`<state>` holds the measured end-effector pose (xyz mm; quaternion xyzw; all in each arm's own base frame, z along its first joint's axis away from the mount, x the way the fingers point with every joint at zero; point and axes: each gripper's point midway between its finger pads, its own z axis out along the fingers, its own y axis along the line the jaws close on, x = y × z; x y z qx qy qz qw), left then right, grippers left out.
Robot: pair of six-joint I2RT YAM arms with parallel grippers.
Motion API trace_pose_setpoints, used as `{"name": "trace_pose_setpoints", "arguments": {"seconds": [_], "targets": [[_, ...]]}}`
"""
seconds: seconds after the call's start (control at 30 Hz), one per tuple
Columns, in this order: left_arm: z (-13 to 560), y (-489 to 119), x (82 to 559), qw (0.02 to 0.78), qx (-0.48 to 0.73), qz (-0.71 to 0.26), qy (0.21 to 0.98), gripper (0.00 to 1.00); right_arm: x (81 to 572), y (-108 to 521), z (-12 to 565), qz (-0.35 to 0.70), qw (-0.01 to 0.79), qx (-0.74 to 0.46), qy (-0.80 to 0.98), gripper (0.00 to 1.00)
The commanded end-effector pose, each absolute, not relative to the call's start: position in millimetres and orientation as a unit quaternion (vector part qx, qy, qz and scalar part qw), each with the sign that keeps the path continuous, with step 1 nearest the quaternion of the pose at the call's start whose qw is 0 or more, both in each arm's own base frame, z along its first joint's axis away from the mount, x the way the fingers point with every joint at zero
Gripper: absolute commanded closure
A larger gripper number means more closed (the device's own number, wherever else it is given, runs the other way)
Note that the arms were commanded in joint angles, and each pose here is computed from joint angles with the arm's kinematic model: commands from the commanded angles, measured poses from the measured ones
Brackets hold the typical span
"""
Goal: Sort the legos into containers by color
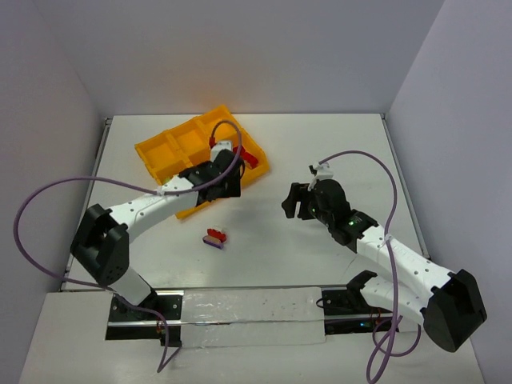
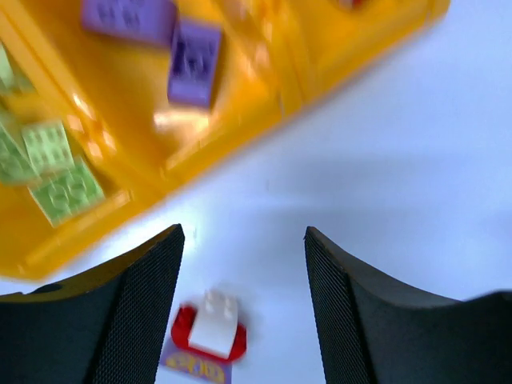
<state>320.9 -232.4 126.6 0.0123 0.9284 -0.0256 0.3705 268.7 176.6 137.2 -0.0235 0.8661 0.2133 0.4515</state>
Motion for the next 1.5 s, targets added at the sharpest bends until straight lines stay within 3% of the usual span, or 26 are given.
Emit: {"name": "trace_pose_setpoints", "arguments": {"seconds": [0.0,0.3,0.4,0.6,0.9,1.0,1.2,1.47], "targets": [[108.9,-220.5,285.3,0.358,-0.021,-0.025,0.933,0.34,273.0,180.8,144.4,0.227,0.46,-0.02,0.858,0.23],[68.9,-218.7,246.8,0.319,0.025,-0.034,0.947,0.23,272.9,186.6,141.7,0.236,0.45,-0.024,0.861,0.23],[62.3,-222.6,240.9,0.311,0.058,-0.046,0.947,0.27,273.4,188.2,143.5,0.24,0.451,-0.026,0.86,0.23],[52.8,-222.6,239.9,0.3,0.089,-0.031,0.949,0.42,275.0,188.7,144.9,0.237,0.45,-0.027,0.86,0.23],[45.8,-217.5,240.6,0.298,0.089,-0.002,0.95,0.45,273.4,188.2,142.6,0.237,0.448,-0.026,0.862,0.23],[45.0,-217.4,239.5,0.296,0.087,0.0,0.951,0.54,273.3,187.4,143.3,0.236,0.449,-0.026,0.861,0.23],[66.5,-220.0,246.1,0.311,0.065,-0.003,0.948,1.0,272.7,186.9,146.8,0.237,0.453,-0.027,0.859,0.23],[141.7,-246.2,270.0,0.36,-0.019,-0.094,0.928,1.0,265.2,207.3,164.7,0.285,0.453,-0.079,0.841,0.23]]}}
